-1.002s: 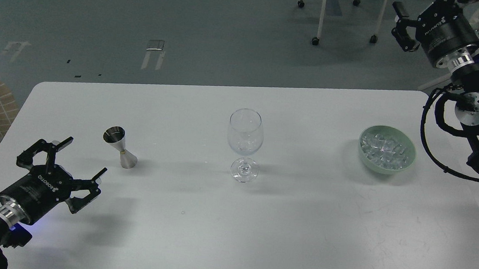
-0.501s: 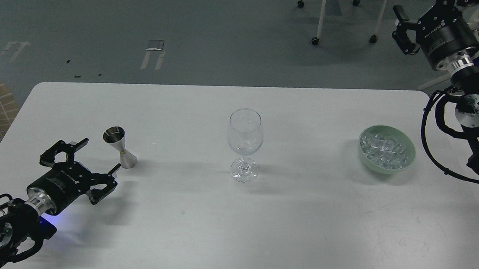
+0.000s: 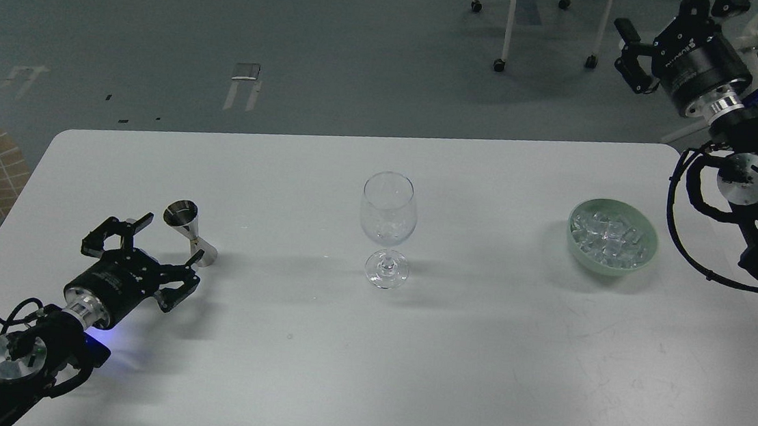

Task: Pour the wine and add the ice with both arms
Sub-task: 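Lower the left gripper toward the metal jigger and open it, then close the left gripper around the metal jigger and lift it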

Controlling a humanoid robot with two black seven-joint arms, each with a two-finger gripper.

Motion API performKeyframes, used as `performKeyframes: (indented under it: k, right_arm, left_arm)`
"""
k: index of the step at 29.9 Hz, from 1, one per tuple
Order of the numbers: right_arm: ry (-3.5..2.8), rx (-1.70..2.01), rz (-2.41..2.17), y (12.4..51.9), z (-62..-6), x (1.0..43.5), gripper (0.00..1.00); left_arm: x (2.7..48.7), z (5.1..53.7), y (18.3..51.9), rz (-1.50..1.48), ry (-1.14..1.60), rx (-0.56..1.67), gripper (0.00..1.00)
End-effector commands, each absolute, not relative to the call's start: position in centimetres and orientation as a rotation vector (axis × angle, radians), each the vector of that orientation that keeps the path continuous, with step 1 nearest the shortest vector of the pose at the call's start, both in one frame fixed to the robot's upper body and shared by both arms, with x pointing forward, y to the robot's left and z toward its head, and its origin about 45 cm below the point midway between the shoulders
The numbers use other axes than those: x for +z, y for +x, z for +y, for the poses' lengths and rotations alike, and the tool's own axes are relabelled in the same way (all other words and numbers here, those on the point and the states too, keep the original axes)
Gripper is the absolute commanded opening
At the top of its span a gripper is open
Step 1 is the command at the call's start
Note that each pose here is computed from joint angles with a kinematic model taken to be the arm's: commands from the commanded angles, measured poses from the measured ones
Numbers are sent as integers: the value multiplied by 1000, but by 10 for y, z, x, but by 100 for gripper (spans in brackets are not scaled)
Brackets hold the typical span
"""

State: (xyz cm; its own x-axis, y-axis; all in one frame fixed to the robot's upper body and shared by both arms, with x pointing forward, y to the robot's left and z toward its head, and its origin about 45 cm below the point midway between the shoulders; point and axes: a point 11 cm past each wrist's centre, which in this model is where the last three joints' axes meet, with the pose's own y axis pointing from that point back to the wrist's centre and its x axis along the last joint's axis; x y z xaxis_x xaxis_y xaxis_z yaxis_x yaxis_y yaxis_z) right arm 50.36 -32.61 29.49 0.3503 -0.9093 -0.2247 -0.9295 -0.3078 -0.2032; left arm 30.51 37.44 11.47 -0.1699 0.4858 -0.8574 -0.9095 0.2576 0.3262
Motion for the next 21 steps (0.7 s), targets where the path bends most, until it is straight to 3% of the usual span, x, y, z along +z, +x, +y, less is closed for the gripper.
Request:
performKeyframes:
  k: [1, 9, 14, 21]
  right_arm:
    - [-2322, 99, 1633, 504, -325, 295, 100]
    - [-2321, 96, 1637, 504, -327, 295, 100]
    - [-2321, 95, 1638, 503, -328, 295, 100]
    - [-2320, 95, 1640, 503, -328, 295, 100]
  left_arm:
    - [116, 374, 308, 1167, -482, 1320, 97]
    - [116, 374, 308, 1167, -483, 1323, 96]
    - [114, 372, 309, 1169, -487, 1321, 83]
    - [114, 371, 311, 1165, -486, 1320, 81]
